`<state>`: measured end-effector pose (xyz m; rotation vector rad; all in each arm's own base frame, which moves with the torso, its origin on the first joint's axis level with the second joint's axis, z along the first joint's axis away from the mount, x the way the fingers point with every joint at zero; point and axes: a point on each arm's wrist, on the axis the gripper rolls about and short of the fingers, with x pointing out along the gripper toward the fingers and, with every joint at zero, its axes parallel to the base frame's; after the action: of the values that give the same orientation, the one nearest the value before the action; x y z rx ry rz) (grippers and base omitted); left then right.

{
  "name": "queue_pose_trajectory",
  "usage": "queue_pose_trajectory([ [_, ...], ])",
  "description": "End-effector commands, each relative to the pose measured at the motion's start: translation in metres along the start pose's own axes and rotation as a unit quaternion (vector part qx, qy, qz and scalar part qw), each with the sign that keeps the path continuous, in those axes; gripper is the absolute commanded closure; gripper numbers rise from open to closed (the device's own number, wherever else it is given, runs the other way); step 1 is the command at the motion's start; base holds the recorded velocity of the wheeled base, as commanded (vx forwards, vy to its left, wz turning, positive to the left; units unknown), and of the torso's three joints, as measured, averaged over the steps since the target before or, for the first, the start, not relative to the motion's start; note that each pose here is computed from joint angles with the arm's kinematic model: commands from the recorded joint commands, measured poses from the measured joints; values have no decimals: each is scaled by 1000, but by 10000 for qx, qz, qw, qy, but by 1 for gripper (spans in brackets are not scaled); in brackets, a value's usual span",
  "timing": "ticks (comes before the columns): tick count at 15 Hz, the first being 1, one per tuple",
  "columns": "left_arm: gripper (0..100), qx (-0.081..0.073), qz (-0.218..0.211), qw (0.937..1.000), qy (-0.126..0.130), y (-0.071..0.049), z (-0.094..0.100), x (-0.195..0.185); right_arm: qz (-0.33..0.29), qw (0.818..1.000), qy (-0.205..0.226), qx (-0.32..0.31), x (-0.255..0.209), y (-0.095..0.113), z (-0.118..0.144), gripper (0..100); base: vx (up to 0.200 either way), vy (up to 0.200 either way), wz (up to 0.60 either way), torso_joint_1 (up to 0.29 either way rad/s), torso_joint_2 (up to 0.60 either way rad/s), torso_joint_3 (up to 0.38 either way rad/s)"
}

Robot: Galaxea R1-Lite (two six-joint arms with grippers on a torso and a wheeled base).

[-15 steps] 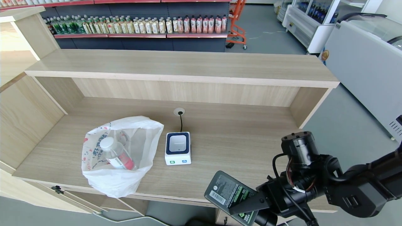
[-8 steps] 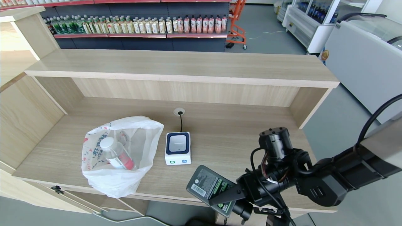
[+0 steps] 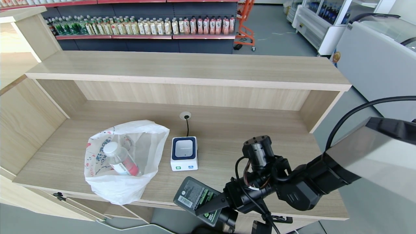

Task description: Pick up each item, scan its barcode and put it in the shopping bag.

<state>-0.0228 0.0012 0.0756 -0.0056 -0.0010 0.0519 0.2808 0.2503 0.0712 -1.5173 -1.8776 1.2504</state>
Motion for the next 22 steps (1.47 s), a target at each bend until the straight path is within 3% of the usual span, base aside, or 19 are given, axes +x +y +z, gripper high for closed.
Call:
queue_pose_trajectory([
  [1,0,-3,1,10000,-3,0,0,0,-57,10000,-31,29,10,8,-4,100,0,0,0,0,0,0],
  [22,0,-3,1,10000,-3,0,0,0,24,9996,97,252,15,8,-7,100,0,0,0,0,0,0],
])
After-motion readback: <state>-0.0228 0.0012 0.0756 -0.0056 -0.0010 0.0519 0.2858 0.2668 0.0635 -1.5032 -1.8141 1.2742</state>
